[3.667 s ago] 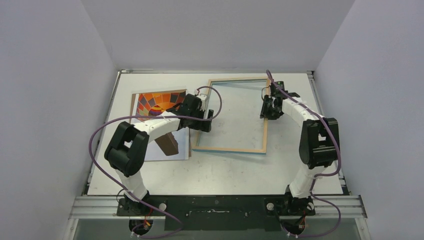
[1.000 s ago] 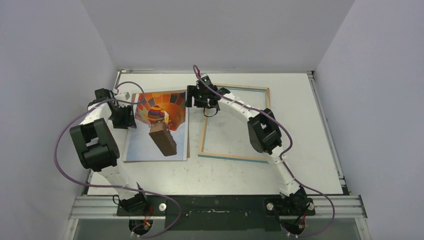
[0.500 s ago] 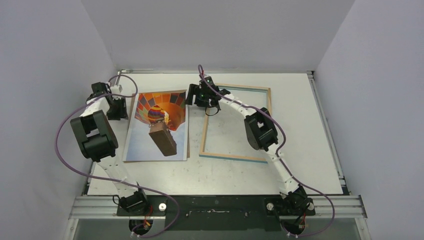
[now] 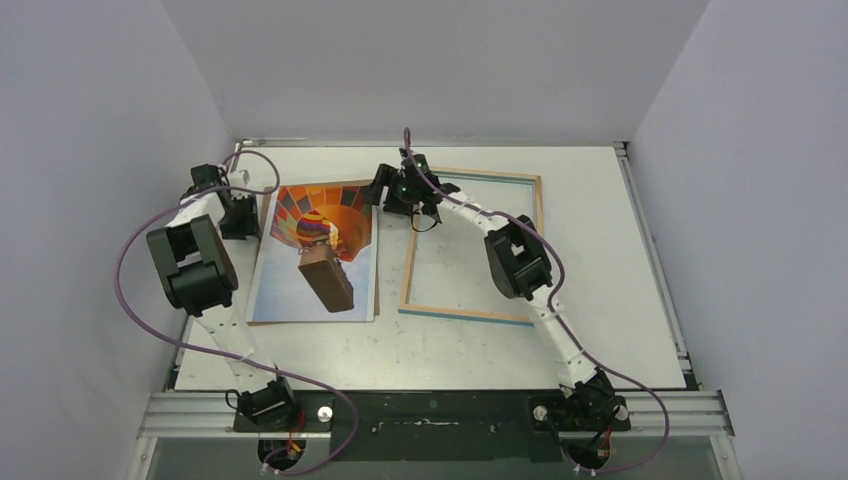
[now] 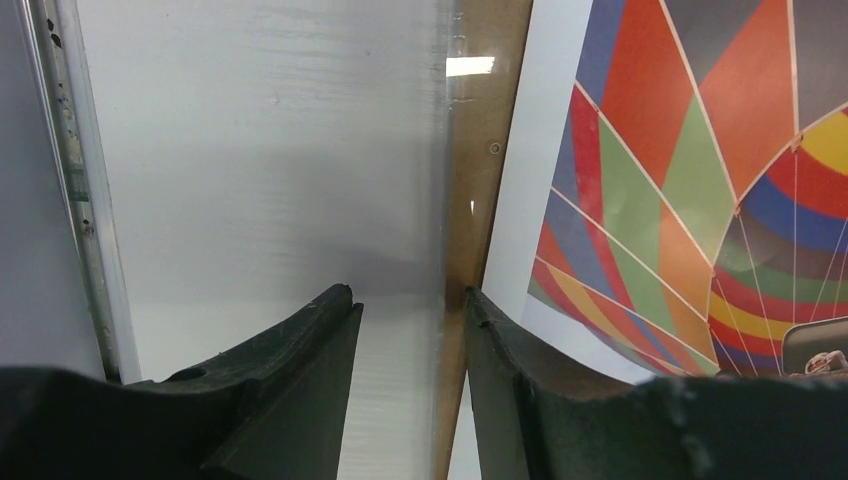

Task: Put the photo into the frame

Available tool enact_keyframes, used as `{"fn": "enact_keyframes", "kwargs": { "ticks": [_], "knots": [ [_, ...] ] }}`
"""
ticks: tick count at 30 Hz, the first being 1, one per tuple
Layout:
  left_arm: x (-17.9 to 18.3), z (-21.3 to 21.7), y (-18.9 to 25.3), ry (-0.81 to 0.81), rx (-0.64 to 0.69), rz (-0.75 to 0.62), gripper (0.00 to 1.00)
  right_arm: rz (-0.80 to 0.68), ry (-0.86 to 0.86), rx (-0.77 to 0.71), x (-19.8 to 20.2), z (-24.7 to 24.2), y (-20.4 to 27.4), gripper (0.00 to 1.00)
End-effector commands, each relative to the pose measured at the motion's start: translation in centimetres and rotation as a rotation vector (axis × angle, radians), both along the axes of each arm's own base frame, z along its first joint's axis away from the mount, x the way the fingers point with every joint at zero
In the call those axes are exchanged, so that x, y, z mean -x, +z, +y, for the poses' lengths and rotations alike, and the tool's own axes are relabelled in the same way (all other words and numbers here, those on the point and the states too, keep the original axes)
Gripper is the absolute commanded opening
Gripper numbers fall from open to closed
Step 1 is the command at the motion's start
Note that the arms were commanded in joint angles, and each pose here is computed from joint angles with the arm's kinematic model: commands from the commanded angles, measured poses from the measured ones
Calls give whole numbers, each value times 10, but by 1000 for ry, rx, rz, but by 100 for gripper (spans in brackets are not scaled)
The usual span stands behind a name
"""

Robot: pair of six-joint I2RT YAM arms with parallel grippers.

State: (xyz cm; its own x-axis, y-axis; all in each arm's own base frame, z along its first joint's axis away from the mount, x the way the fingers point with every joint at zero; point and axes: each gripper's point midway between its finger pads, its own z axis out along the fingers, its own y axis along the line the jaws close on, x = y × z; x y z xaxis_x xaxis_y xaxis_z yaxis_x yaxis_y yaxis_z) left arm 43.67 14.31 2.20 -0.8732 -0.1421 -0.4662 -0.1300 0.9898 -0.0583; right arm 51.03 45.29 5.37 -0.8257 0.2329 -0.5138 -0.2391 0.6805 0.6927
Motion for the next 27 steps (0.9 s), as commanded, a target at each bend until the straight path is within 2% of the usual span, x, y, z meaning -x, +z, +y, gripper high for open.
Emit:
{"fn": "enact_keyframes", "kwargs": {
  "ticks": [1,6,21,27],
  "knots": [
    [-15,-7,5,-23,1,-38,42,29,9,-78,-2,6,-2,73],
    [-16,-18,-3,-47,0,-30,41,37,35,-133,5,13,10,72],
    [-17,-19,-7,-59,-22,-24,41,-52,132,-271,43,20,91,71],
    [-21,-17,9,-65,-10,-51,41,-57,216,-308,66,33,106,70]
  ]
}}
